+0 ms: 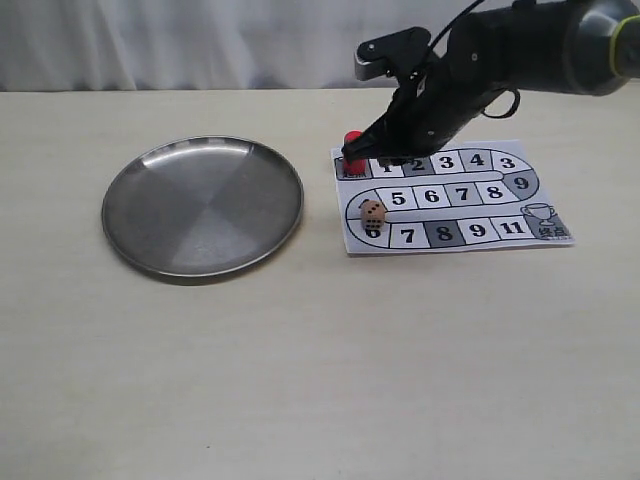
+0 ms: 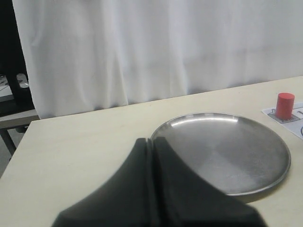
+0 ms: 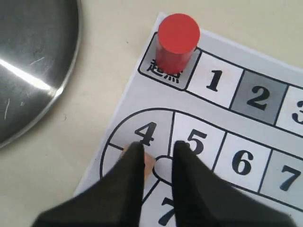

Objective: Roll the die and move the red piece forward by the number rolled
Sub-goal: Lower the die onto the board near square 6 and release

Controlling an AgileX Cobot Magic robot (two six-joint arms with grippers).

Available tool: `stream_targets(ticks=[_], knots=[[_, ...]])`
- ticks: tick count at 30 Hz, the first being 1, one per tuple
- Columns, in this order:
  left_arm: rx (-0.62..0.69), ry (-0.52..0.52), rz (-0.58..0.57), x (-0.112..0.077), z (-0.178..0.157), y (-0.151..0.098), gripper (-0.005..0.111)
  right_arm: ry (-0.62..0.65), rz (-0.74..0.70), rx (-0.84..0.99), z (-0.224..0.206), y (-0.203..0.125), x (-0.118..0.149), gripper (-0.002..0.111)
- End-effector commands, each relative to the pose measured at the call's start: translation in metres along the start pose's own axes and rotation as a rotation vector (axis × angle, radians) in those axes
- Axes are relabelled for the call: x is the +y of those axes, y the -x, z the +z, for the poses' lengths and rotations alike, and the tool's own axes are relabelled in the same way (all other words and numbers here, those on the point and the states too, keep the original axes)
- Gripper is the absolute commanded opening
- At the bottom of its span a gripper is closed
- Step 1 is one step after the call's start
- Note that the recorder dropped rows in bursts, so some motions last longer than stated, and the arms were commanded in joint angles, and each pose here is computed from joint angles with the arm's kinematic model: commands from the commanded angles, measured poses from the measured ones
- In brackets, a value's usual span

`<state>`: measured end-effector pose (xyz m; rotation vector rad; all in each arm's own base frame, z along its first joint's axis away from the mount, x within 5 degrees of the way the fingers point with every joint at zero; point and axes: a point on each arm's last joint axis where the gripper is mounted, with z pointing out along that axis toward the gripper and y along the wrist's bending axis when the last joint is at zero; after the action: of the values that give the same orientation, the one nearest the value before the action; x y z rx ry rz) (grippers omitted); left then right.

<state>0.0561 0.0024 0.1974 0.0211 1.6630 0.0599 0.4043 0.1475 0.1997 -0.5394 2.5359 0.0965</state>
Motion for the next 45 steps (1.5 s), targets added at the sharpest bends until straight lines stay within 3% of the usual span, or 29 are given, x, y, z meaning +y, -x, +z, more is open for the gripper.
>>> stream_targets(ticks=[1, 9, 21, 32, 39, 45], knots=[[-0.008, -0.002, -0.007, 0.0, 0.0, 0.0, 0.0, -0.007, -0.01, -0.019, -0.022, -0.003, -0.001, 0.004], [-0.008, -0.002, -0.007, 0.0, 0.0, 0.0, 0.0, -0.007, 0.001, -0.058, -0.047, -0.006, -0.001, 0.004], [-0.008, -0.002, -0.007, 0.0, 0.0, 0.0, 0.0, 0.019, 0.032, -0.024, -0.045, -0.012, 0.002, 0.004], [-0.008, -0.002, -0.007, 0.0, 0.0, 0.0, 0.0, 0.062, 0.165, 0.041, 0.014, -0.071, 0.011, 0.004], [-0.008, -0.002, -0.007, 0.0, 0.0, 0.0, 0.0, 0.041, 0.175, 0.001, 0.036, -0.084, 0.01, 0.004], [-0.008, -0.002, -0.007, 0.0, 0.0, 0.0, 0.0, 0.048, 0.131, -0.006, 0.058, -0.091, 0.025, 0.004]])
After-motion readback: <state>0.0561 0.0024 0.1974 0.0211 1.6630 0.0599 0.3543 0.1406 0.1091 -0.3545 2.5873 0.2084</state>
